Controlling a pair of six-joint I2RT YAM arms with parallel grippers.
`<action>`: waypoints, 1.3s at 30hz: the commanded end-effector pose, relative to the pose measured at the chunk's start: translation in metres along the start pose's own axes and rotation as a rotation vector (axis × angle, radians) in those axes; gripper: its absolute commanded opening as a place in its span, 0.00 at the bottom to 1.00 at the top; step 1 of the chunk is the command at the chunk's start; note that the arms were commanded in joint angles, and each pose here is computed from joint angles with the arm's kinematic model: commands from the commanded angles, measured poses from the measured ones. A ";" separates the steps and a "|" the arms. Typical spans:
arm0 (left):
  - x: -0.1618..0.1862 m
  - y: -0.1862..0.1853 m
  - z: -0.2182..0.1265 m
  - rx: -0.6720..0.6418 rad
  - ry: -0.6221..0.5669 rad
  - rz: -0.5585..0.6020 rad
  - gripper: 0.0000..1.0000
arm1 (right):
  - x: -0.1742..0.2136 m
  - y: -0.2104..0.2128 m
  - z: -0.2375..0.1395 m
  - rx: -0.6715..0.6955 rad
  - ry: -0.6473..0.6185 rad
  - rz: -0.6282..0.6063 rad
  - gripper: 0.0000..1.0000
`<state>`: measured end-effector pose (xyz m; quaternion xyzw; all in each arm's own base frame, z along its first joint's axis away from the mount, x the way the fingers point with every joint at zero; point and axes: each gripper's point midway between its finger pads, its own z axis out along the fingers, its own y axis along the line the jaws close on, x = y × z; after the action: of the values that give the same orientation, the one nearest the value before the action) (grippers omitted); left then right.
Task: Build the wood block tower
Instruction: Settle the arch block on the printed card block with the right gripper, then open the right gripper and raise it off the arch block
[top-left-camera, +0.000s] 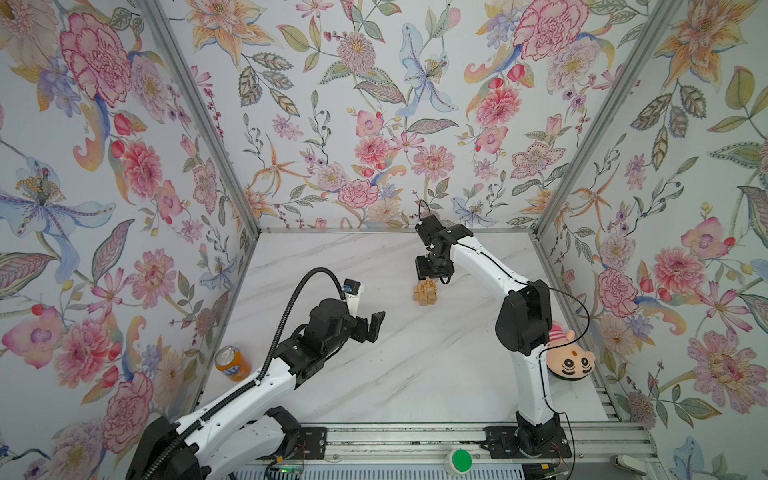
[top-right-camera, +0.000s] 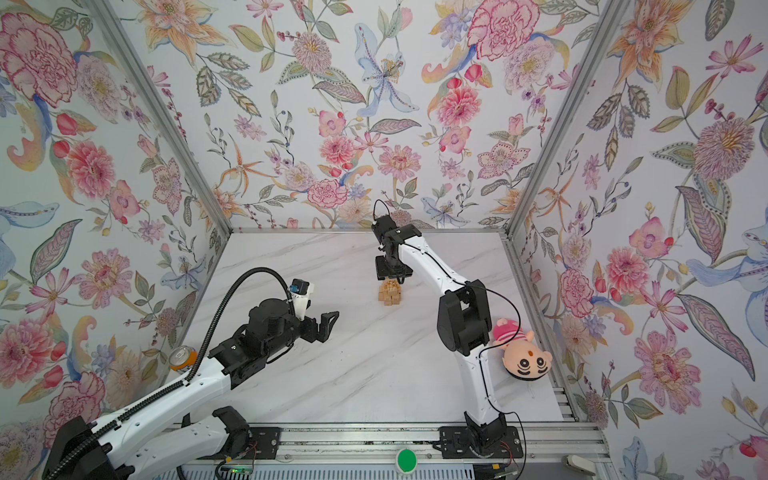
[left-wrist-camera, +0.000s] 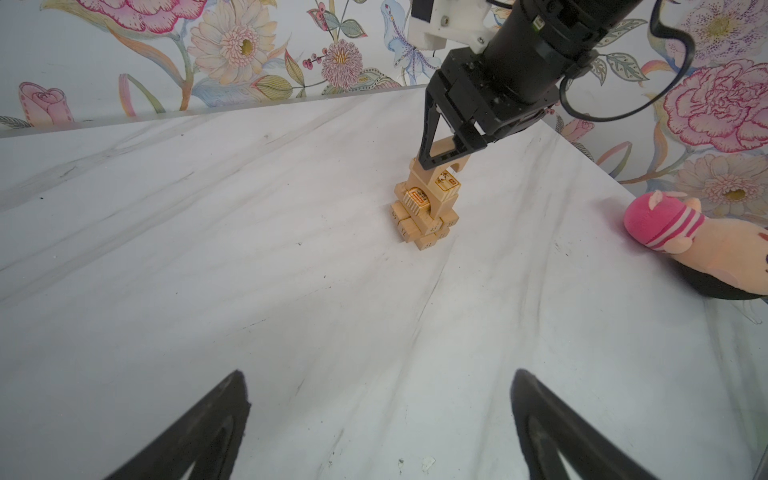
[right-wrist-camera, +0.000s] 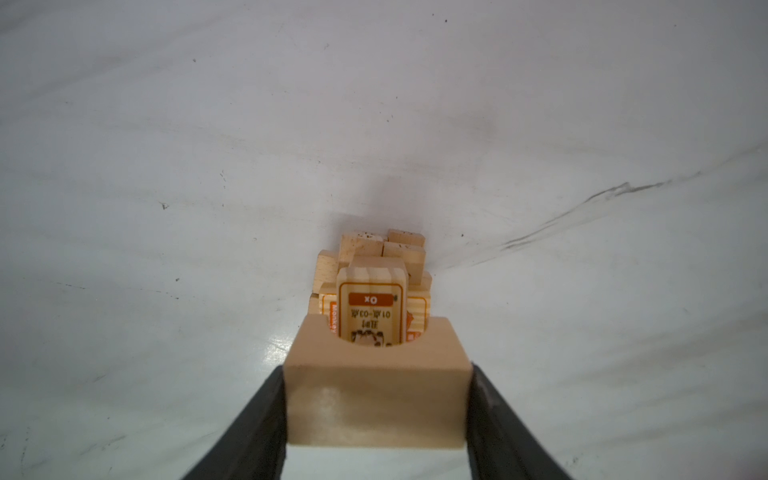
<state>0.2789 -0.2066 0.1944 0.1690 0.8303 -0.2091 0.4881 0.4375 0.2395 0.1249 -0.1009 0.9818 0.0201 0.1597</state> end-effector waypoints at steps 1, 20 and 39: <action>0.004 0.005 -0.001 -0.004 0.000 -0.014 0.99 | 0.004 0.001 0.007 0.021 0.025 0.002 0.52; 0.006 0.007 0.000 0.004 0.005 -0.021 0.99 | 0.003 0.007 0.009 0.016 0.031 -0.007 0.73; -0.017 0.017 -0.012 -0.062 -0.053 -0.013 0.99 | -0.026 -0.012 -0.086 0.027 -0.188 -0.002 0.99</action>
<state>0.2797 -0.1996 0.1940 0.1624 0.8307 -0.2087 0.4899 0.4420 0.2375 0.1460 -0.1002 0.9772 0.0062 0.1870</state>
